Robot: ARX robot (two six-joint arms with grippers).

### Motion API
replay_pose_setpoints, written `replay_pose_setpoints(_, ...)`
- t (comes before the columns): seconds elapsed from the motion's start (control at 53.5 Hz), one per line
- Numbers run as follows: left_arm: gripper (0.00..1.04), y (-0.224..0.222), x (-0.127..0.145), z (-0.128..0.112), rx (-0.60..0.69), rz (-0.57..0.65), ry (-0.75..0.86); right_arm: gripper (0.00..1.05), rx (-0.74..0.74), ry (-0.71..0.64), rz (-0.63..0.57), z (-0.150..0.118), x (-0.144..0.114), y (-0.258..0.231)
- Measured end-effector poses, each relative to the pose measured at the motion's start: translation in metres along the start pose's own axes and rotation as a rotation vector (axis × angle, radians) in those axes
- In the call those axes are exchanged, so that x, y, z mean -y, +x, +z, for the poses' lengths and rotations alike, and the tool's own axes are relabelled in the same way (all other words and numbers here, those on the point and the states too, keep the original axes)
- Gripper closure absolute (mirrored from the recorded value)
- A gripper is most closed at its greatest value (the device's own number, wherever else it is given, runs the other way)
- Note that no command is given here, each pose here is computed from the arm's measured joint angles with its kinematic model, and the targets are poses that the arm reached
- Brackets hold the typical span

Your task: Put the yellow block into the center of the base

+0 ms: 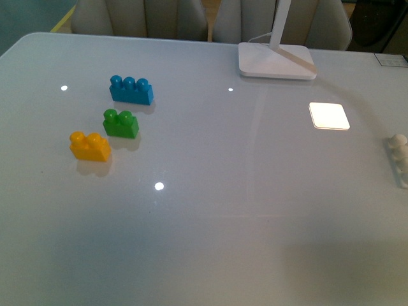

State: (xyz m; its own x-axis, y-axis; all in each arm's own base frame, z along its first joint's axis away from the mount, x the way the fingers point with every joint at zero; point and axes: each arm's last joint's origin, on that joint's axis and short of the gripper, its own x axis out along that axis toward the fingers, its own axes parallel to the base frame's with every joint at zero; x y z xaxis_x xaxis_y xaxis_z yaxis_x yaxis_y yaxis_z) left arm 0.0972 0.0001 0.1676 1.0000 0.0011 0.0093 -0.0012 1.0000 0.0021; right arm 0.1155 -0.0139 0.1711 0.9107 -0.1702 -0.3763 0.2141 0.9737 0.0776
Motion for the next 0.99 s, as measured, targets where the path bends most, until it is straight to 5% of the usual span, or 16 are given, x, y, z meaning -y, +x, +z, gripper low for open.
replay_pose_setpoints(0.318, 0.07, 0.0, 0.0, 0.0, 0.0, 0.0, 0.0, 0.09, 0.049, -0.12, -0.034, 0.068, 0.058, 0.1)
replay_pose_setpoints(0.991, 0.07, 0.0, 0.0, 0.0, 0.0, 0.0, 0.0, 0.09, -0.31, -0.181, 0.084, -0.013, 0.129, 0.262)
